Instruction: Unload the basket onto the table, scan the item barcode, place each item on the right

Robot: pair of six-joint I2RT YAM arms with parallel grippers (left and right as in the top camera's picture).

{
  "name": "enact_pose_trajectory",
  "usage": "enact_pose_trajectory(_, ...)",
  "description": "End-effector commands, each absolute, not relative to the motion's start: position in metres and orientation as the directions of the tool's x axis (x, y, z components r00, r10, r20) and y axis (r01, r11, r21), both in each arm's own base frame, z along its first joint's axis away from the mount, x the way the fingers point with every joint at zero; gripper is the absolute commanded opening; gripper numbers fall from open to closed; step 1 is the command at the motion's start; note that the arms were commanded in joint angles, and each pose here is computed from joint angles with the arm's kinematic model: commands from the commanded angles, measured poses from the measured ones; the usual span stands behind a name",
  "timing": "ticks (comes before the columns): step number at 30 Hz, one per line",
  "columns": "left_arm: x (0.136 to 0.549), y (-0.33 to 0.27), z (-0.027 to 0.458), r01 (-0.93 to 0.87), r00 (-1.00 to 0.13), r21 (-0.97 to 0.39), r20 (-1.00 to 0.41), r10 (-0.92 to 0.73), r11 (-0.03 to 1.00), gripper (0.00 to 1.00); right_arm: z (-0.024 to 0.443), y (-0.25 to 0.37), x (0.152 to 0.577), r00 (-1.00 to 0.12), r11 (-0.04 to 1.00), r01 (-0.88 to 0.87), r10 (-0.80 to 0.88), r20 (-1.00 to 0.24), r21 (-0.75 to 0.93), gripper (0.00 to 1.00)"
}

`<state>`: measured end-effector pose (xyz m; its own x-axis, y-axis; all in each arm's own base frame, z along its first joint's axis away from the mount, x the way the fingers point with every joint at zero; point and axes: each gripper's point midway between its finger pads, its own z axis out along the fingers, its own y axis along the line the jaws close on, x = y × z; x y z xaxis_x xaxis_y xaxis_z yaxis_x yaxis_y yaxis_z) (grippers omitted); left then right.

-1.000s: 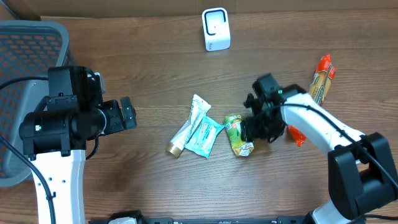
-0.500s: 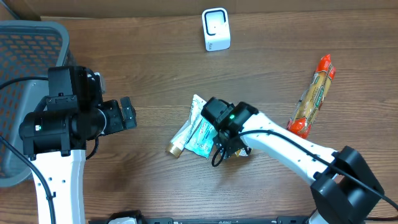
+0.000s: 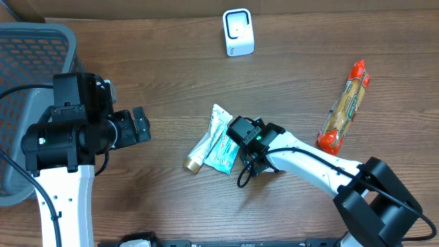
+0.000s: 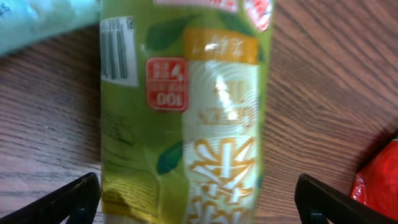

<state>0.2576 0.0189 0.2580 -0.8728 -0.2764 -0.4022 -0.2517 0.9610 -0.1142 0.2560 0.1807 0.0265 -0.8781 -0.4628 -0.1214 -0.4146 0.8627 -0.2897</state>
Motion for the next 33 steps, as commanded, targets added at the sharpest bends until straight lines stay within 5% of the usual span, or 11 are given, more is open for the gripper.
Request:
enact_pose_trajectory(1,0.259,0.019,0.261,-0.267,-0.863,-0.127,-0.411,-0.295,0.955,1.00,0.019,0.176,0.252,-0.862,0.840,-0.453,-0.498,-0.092,-0.297,0.99)
enact_pose_trajectory(12,0.259,0.019,0.261,-0.267,-0.863,-0.127,-0.411,-0.295,0.955,1.00,0.016,0.175,0.252,-0.862,0.841,-0.451,-0.497,-0.096,-0.299,0.80)
enact_pose_trajectory(24,0.259,0.019,0.261,-0.267,-0.863,-0.127,-0.411,-0.295,0.955,1.00,0.016,0.178,0.252,-0.868,0.851,-0.442,-0.485,-0.104,-0.285,0.35)
enact_pose_trajectory(30,0.259,0.019,0.261,-0.267,-0.863,-0.127,-0.411,-0.295,0.955,1.00,0.014,0.186,0.251,-0.878,0.871,-0.427,-0.463,-0.118,-0.242,0.25)
enact_pose_trajectory(33,0.259,0.019,0.261,-0.267,-0.863,-0.127,-0.410,-0.295,0.955,1.00,0.014,0.200,0.245,-0.885,0.889,-0.438,-0.453,-0.109,-0.137,0.06)
